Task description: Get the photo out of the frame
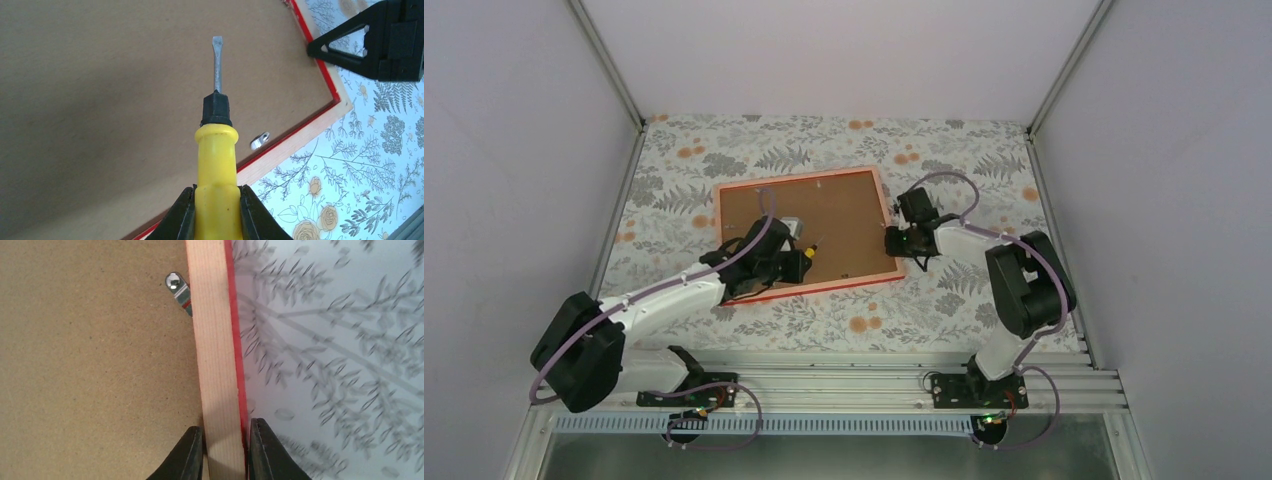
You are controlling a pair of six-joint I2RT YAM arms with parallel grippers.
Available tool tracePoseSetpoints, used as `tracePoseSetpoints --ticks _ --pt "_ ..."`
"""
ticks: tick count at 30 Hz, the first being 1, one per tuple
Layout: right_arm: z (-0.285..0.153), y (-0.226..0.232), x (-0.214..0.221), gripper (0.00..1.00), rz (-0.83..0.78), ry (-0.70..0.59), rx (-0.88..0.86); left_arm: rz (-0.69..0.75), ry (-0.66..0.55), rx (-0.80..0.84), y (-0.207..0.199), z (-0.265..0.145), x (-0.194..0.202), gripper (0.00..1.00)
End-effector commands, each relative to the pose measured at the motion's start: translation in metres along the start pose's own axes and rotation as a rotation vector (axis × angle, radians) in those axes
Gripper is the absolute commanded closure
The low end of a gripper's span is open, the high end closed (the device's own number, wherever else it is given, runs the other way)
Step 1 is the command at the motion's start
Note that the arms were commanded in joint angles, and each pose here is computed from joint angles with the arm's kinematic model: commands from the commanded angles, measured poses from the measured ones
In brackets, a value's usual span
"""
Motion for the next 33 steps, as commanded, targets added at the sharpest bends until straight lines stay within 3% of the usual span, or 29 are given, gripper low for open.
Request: tracePoseSetpoints --ticks 1,16,23,33 --pt "-0.004 0.018 0.029 0.82 0.023 0.062 -0.046 0.023 -0.022 0.051 -0.020 0.004 -0.010 0.98" --pt "-0.020 0.050 0.067 0.77 -0.013 0.074 -0.135 0.045 0.017 0.091 -0.039 0.019 -0.004 0.98" --pt "-0.027 0.048 0.058 0.68 -0.034 0.037 -0.127 0.058 0.032 0.100 -0.045 0.025 -0.003 0.98" --pt "-0.015 0.039 0.042 0.72 -0.045 0.018 -0.129 0.100 0.048 0.116 -0.056 0.042 -0.010 0.98"
Point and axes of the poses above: each gripper's point midway between its finger pads, its own z axis out along the fingers, its own y axis along the line the jaws close on, x = y × z, the point moved 4 cm from there along -z, back along the fingers, and after that the axes turned 4 degrees about -z, right-handed, at the moved point
